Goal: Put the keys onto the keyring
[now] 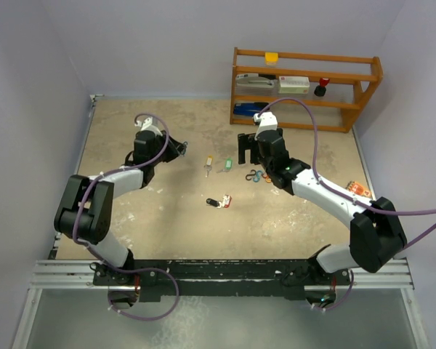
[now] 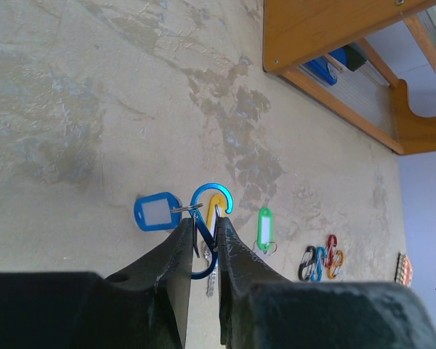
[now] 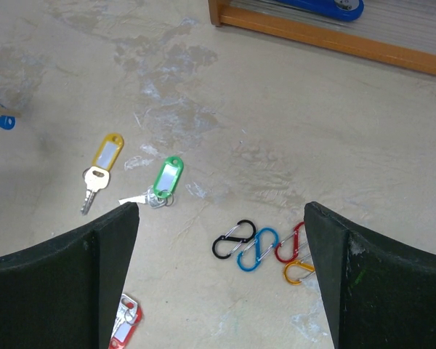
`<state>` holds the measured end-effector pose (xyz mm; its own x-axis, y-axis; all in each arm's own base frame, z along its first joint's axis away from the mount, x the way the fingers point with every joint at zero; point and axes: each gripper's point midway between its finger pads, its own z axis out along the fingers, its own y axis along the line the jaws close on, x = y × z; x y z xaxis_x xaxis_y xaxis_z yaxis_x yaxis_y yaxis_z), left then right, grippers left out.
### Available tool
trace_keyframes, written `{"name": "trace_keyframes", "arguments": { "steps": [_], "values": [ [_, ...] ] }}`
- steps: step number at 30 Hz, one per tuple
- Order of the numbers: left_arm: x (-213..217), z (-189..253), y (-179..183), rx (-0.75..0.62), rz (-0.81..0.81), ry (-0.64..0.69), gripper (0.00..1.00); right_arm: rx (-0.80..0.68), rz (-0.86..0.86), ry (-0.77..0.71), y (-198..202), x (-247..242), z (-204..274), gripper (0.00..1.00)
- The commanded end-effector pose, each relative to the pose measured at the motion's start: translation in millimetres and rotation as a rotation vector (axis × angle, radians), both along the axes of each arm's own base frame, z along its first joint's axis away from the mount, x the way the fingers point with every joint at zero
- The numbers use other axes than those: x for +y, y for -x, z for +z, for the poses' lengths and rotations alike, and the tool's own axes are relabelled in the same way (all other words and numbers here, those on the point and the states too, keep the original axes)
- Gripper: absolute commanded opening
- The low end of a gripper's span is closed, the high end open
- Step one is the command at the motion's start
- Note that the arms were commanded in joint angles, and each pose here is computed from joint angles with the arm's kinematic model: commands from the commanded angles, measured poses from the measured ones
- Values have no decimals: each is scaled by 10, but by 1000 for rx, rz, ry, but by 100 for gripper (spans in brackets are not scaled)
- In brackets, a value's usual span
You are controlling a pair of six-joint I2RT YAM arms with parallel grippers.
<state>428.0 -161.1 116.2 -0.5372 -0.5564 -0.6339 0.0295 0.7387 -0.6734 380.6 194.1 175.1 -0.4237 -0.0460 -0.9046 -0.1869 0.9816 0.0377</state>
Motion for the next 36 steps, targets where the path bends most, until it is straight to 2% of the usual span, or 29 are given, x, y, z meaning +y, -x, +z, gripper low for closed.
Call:
{"name": "trace_keyframes", "arguments": {
  "steps": [1, 9, 17, 21, 28, 36],
  "values": [
    [-65, 152, -132, -86, -13, 65, 14, -40, -3, -33, -20, -4, 170, 98],
    [-64, -6, -318, -93, 21, 82, 16, -32, 4, -32, -25, 16, 144, 98],
    [-126, 50, -569, -150, 27, 127, 18, -25, 9, -31, -30, 26, 116, 98],
    [-187, 144, -655, -184, 5, 153, 24, -20, 10, -26, -37, 27, 103, 98],
    [-209, 245, -640, -202, -8, 161, 45, -16, 17, -28, -35, 40, 99, 98],
    [-117, 406, -472, -203, 13, 120, 52, 7, 21, -10, -40, 47, 60, 98]
  ]
}}
